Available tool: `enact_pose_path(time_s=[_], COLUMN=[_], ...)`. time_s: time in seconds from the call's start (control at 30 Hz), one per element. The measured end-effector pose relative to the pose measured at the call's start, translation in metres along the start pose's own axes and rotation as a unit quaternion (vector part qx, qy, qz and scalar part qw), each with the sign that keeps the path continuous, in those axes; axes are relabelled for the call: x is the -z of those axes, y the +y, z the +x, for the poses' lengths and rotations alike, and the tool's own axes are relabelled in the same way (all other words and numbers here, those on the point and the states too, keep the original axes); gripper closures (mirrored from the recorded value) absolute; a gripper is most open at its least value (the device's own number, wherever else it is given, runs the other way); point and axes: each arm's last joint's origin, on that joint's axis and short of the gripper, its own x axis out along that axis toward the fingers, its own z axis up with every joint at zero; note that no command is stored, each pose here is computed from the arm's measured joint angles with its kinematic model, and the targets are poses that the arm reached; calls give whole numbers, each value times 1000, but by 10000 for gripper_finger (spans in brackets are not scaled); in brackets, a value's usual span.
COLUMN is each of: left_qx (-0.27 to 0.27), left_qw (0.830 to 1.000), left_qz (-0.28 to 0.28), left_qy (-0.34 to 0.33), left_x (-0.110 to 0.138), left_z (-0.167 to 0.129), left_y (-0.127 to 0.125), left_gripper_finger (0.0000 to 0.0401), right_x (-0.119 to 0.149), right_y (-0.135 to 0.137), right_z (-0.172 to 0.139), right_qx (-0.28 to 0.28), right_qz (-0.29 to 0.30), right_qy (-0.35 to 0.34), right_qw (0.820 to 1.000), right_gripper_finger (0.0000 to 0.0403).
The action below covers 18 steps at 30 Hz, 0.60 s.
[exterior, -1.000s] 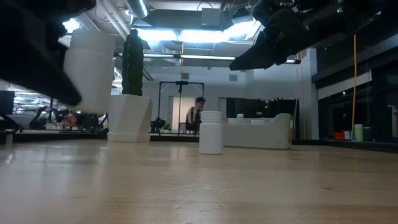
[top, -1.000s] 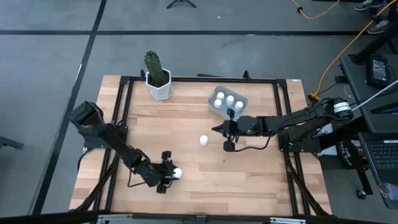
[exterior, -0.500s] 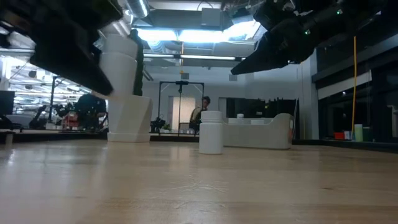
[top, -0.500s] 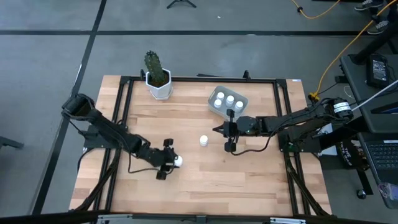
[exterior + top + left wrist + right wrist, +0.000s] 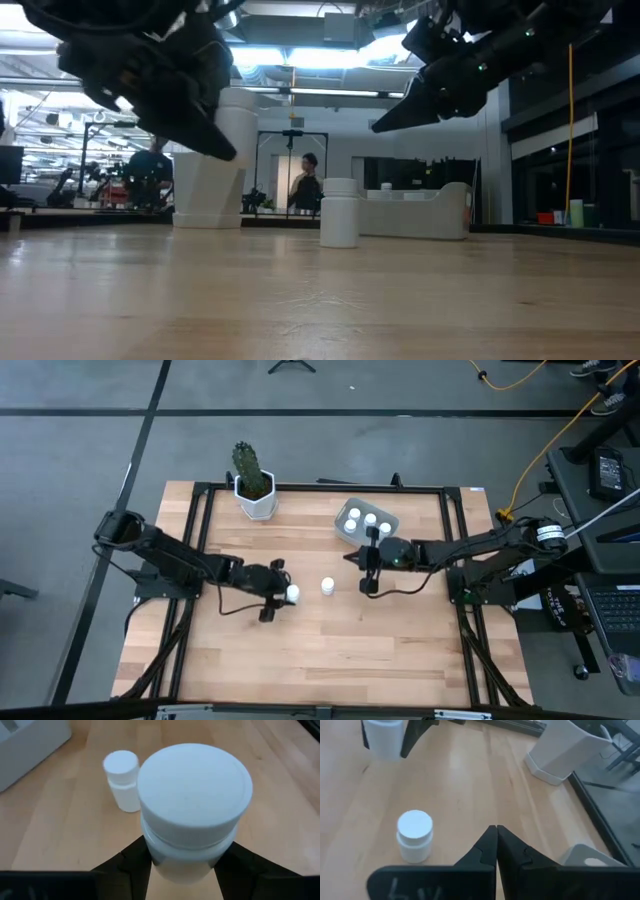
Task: Pick and place pill bottles into a basket
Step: Put the white pill bottle into the gray bin
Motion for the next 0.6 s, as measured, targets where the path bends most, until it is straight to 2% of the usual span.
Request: enact_pose_path(time_s=[0.23, 0.43, 0.6], left_qx=[10, -4, -38], left_qw=[1000, 999, 997], left_qz=[10, -23, -48], left_qy=[-25, -28, -37], left_x=[-6, -5, -12], left_z=[0, -2, -7], left_y=[25, 58, 84], left_gripper_finger=[230, 230, 230], right_x=[1, 1, -13], right_y=[-10, -22, -40], right_z=[2, 4, 5], right_qx=[16, 34, 4], right_qz=[5, 18, 30], right_qy=[1, 1, -23], right_qw=[1000, 999, 999], right_gripper_finger=[396, 395, 395])
